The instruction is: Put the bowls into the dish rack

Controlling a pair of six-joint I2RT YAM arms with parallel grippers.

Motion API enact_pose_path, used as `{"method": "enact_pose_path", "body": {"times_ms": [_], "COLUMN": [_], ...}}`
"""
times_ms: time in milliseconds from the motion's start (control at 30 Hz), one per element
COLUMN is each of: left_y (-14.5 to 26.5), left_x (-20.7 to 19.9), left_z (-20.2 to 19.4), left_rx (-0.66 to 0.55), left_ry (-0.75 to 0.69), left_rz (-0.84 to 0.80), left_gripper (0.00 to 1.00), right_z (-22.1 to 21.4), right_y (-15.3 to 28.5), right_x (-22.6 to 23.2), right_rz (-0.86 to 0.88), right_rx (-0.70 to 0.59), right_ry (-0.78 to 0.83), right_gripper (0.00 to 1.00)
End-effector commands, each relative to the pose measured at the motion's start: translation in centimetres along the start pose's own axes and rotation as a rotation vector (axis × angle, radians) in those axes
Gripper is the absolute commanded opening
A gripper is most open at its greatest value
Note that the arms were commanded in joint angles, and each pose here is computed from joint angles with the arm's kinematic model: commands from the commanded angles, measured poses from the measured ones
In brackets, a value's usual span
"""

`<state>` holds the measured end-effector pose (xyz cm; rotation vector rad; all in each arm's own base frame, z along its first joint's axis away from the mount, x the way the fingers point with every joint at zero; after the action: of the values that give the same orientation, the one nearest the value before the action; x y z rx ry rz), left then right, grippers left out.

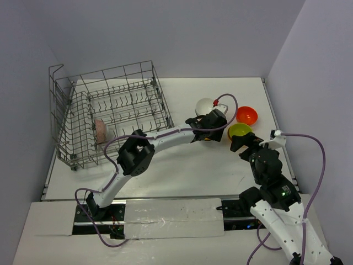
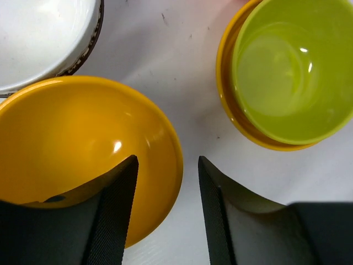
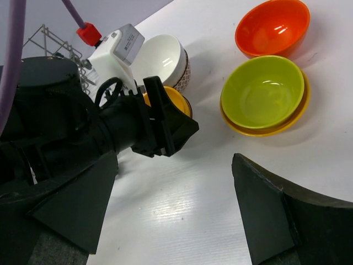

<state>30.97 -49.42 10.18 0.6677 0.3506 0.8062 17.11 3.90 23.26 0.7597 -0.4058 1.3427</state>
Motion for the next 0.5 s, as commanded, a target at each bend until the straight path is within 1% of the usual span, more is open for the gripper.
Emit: {"method": "enact_pose_path", "body": {"times_ms": [0,133,267,400,433,467], "left_y": [0.81,0.85,1.01,0.86,0.84,0.93], "left_x": [-0.57,-0.64,-0.63,-0.65,-0.63,-0.66], "left_z": [2.67,2.69,2.85,2.74,2.65,2.77], "left_rx": [-0.072,-0.073,-0.082,-0.077,-0.074,-0.076], "left_ry": [0.03,0.03,0.027,0.025,0.024,0.025], "left_rz": [-0.006,-0.011,-0.013,-0.014,-0.013,-0.015], "left_gripper": [0.52,0.43,0.37,0.29,0.25,0.22], "right_z": [0.18,0.16,-0.02,-0.07,-0.03,0.01], "right_y": [-0.06,-0.03,-0.13,-0.12,-0.1,-0.06], "right_x": [-0.01,-0.02,-0.04,0.03,0.02,0.07], "right_rz": [0.007,0.009,0.007,0.012,0.012,0.017], "right_rx": [-0.026,-0.025,-0.018,-0.015,-0.017,-0.018], "right_ry": [-0.019,-0.02,-0.018,-0.017,-0.017,-0.018], "right_gripper": [0.92,0.92,0.92,0.92,0.92,0.91]}}
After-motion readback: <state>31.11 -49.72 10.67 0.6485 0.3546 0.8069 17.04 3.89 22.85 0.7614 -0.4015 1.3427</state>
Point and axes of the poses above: each gripper's point midway between its finger pads, its own y axis back along the fingers, its own x axis along the line the jaws close on, z = x × y, the point moved 4 cm from there along y, back along the fingers, and after that the axes turned 13 degrees about -y, right-handed, at the moved point
